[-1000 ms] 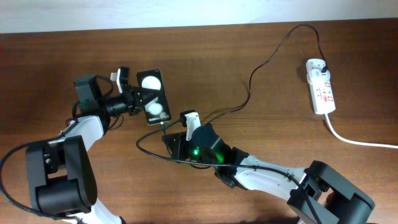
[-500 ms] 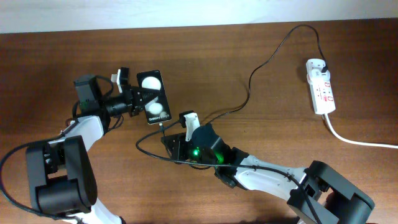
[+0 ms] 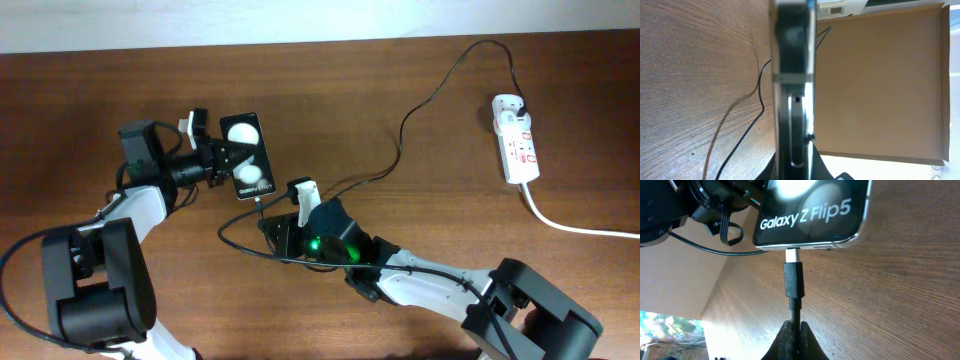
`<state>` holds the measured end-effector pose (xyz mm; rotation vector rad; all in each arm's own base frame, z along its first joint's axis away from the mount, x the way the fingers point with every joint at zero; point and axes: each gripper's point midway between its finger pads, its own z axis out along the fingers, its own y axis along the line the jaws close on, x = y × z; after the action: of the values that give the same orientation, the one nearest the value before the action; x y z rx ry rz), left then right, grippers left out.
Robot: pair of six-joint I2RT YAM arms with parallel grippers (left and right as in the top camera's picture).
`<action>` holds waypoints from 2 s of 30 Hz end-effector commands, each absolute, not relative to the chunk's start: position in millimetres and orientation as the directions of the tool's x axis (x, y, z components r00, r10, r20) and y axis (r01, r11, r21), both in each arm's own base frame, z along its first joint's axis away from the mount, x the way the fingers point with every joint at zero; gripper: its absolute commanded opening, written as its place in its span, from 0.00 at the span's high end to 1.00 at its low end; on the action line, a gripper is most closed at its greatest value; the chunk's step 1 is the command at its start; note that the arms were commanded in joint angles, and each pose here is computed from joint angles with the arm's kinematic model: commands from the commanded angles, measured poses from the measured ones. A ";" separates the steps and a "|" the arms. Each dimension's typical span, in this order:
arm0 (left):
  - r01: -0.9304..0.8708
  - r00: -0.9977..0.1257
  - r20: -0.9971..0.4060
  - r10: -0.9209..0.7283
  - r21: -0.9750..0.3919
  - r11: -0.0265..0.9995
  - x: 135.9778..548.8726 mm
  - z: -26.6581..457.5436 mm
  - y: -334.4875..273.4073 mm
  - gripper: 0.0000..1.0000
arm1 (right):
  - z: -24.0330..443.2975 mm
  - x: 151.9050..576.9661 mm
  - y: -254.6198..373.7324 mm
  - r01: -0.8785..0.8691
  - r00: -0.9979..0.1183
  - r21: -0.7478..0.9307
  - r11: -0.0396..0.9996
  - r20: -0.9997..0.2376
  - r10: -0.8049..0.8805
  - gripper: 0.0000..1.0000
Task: Plug charger to phone and switch on socket
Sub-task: 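Push the USB-C plug up into the phone port with the right gripper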
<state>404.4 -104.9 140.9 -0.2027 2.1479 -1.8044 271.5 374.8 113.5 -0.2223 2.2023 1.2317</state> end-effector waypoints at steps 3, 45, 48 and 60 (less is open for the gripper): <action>0.133 -0.940 -0.179 -0.291 -0.977 0.169 399.4 152.8 -107.7 1.00 | 107.5 275.8 371.0 -0.402 -0.803 0.709 0.580 -0.577 0.149 0.96; 0.162 -0.936 -0.208 -0.285 -0.971 0.177 399.3 152.9 -107.9 1.00 | 113.0 284.0 369.1 -0.359 -0.798 0.732 0.579 -0.562 0.216 0.96; 0.162 -0.936 -0.208 -0.285 -0.971 0.177 399.4 152.8 -107.9 1.00 | 121.3 286.1 371.7 -0.376 -0.785 0.739 0.558 -0.575 0.232 0.96; 0.163 -0.937 -0.207 -0.280 -0.971 0.172 398.4 153.5 -108.3 1.00 | 124.0 304.3 359.9 -0.339 -0.727 0.713 0.614 -0.612 0.310 0.96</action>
<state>408.8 -102.6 139.1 -0.2087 2.1453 -1.7661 281.1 372.2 117.0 -0.1181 2.1685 1.2155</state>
